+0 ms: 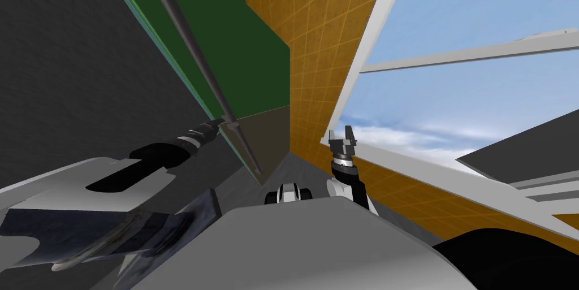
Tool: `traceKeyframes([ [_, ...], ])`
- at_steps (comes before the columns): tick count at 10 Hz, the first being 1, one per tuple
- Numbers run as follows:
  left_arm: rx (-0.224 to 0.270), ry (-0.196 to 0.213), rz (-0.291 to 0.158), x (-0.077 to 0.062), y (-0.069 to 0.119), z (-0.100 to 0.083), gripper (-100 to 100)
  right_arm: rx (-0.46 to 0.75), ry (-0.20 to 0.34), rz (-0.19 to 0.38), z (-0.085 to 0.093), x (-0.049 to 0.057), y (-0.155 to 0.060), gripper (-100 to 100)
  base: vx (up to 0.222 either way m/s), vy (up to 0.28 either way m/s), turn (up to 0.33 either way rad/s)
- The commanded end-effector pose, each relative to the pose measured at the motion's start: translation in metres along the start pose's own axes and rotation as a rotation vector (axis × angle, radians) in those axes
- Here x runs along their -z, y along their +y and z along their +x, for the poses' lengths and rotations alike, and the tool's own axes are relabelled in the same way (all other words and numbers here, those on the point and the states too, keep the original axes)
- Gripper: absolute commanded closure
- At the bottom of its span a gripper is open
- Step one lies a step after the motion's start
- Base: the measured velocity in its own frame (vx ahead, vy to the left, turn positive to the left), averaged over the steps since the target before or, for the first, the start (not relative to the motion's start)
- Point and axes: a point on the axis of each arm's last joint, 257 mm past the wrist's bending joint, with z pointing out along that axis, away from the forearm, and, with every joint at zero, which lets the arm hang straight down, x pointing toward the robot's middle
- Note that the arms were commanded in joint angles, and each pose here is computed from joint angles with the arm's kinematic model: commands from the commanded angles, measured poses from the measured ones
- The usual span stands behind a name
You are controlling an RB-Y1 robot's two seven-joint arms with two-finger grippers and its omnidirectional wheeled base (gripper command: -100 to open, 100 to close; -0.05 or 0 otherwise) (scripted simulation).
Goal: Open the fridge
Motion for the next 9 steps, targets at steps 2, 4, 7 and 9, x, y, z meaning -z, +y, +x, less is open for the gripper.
traceKeyframes([
  [2,-0.042,0.032,0.033,0.007,-0.032,0.014,-100,0.0,0.0,0.0,0.0,0.0,0.0,0,-0.001,-0.025,-0.011],
  [4,-0.056,0.058,0.063,0.015,-0.05,0.028,-100,0.0,0.0,0.0,0.0,0.0,0.0,0,0.005,-0.022,-0.003],
  [7,-0.025,0.038,0.018,-0.001,-0.014,0.023,-100,0.0,0.0,0.0,0.0,0.0,0.0,0,-0.106,0.026,-0.056],
  [9,-0.014,-0.005,0.009,-0.014,-0.008,0.003,-100,0.0,0.0,0.0,0.0,0.0,0.0,0,-0.051,0.012,0.007],
])
